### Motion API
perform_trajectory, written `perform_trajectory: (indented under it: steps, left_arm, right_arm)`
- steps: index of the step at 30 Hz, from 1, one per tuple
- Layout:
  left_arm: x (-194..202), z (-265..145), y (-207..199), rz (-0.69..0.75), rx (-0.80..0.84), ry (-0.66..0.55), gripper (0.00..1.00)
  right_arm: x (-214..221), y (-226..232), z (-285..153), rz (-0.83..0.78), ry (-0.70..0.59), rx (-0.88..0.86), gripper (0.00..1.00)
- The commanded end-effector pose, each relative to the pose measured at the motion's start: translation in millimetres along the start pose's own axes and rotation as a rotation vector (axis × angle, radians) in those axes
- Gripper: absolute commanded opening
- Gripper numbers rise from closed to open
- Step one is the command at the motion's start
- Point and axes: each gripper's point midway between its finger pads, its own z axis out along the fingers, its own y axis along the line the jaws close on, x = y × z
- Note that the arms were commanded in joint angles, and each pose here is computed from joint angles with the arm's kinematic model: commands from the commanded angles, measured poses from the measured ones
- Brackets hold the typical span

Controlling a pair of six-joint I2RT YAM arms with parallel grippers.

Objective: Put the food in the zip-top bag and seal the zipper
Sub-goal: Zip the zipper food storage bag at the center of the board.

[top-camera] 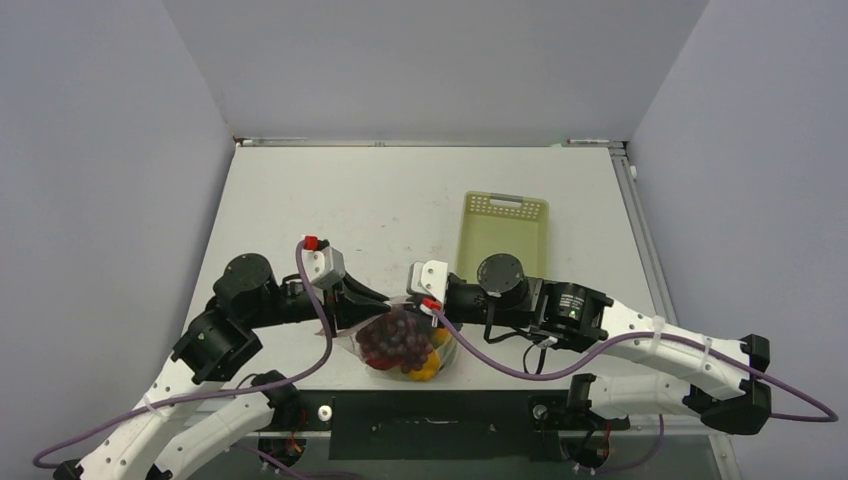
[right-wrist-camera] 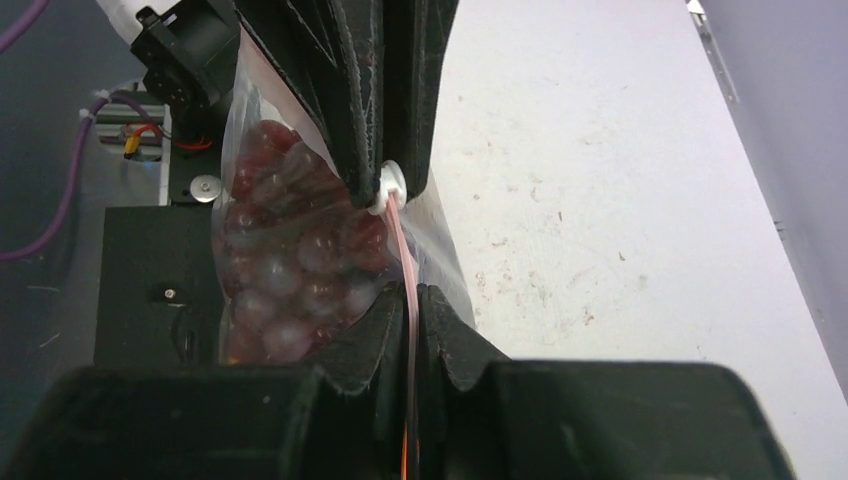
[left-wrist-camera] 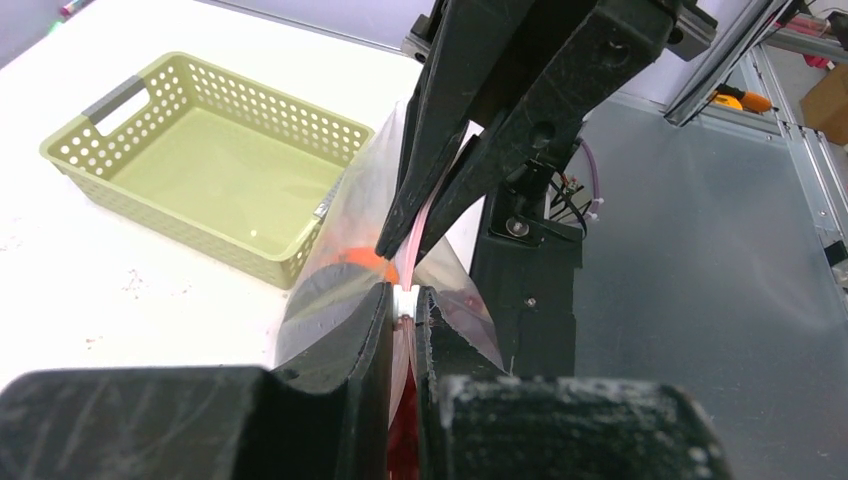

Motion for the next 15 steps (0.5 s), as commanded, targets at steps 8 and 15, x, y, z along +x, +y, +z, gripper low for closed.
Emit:
perform_trajectory:
  steps: [8,15]
  left_arm:
    - [-47.5,-23.8,-9.0,0.09,-0.066,-0.121,0.0]
    - [-50.0,-30.7,-8.2,0.1,-0.098,-0.129,0.0]
  right_arm:
    - [-2.1,-33.6,-34.5,0.053,-0.064,0.24,0.05]
    - [4.6,-42.4,-39.3,0.071,-0.051,0.306,0.05]
